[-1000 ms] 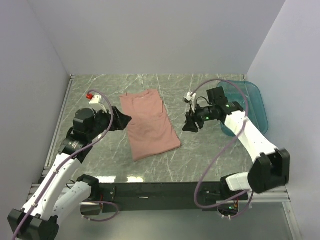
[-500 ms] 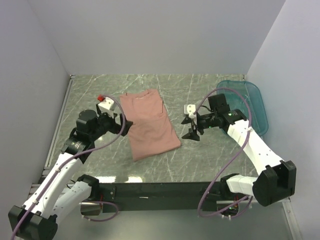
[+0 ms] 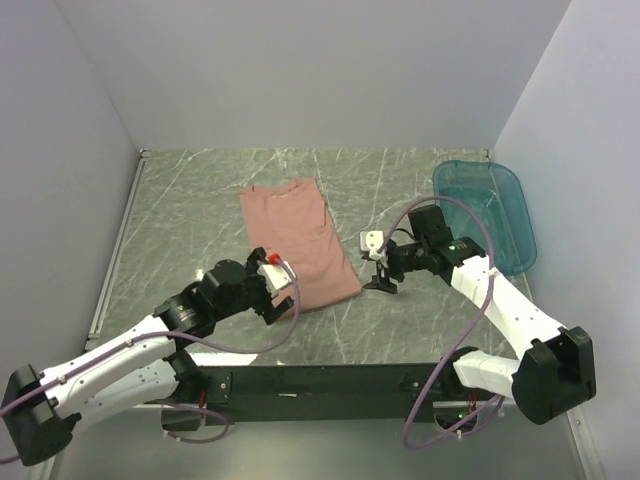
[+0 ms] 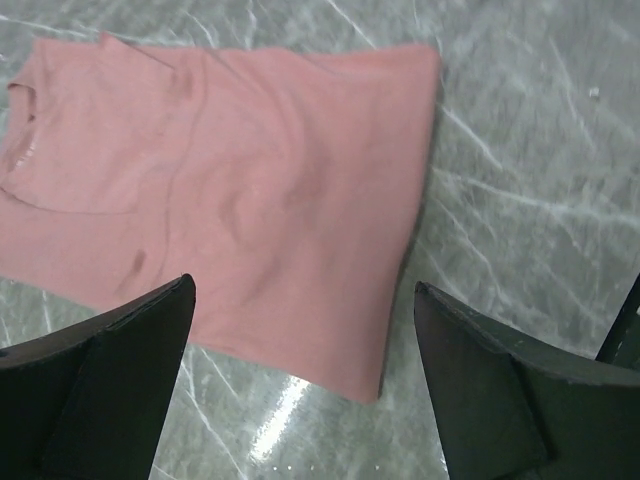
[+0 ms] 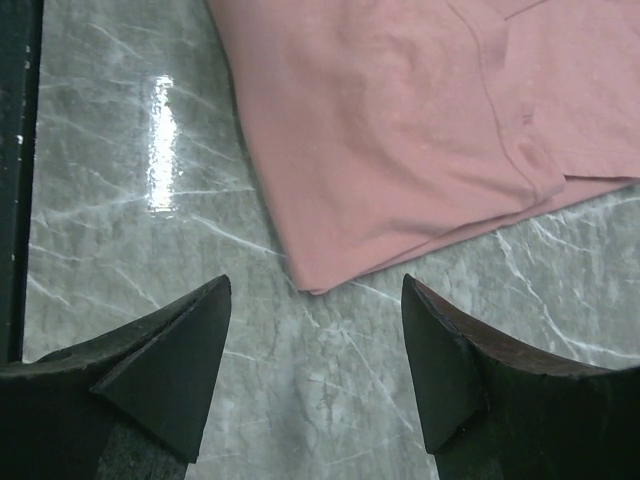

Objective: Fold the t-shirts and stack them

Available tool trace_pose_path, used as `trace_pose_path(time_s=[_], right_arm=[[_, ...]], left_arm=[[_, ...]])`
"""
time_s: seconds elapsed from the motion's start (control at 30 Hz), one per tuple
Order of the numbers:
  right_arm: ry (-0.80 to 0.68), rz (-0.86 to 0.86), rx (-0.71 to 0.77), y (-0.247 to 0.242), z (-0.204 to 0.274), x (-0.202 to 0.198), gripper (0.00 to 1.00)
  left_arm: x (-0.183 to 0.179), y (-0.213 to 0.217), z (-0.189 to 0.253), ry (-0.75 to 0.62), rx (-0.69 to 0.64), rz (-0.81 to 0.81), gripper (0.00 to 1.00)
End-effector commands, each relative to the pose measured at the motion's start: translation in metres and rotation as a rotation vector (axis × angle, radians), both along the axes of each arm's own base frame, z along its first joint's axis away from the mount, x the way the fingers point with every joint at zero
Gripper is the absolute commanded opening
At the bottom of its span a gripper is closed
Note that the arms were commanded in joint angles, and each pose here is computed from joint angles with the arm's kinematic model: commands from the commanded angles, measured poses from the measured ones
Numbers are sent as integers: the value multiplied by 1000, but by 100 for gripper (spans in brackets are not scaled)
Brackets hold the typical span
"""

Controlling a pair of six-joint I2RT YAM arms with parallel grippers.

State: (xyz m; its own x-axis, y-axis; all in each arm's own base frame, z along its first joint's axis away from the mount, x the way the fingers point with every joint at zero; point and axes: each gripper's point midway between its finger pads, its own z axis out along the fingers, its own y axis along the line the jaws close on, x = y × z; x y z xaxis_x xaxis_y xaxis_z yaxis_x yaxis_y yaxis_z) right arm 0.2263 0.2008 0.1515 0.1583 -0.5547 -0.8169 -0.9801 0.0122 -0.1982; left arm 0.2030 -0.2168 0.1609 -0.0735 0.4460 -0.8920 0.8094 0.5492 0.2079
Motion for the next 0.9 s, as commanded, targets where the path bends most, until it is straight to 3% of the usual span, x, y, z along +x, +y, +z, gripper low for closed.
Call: trace_pose_path(time_s=[0.0,0.1,0.87], right_arm=[[-115,-5,29,2,16,10,75],[-123,-6,26,1,13,10,76],[-103,-6,6,-1,-6,8,76]], left_arm=[[3,-3,-6,-74,81,-12,96],[0,-7,-13,-59,110,-38,99],[-11,-22,-23,-46,78,-119,99]])
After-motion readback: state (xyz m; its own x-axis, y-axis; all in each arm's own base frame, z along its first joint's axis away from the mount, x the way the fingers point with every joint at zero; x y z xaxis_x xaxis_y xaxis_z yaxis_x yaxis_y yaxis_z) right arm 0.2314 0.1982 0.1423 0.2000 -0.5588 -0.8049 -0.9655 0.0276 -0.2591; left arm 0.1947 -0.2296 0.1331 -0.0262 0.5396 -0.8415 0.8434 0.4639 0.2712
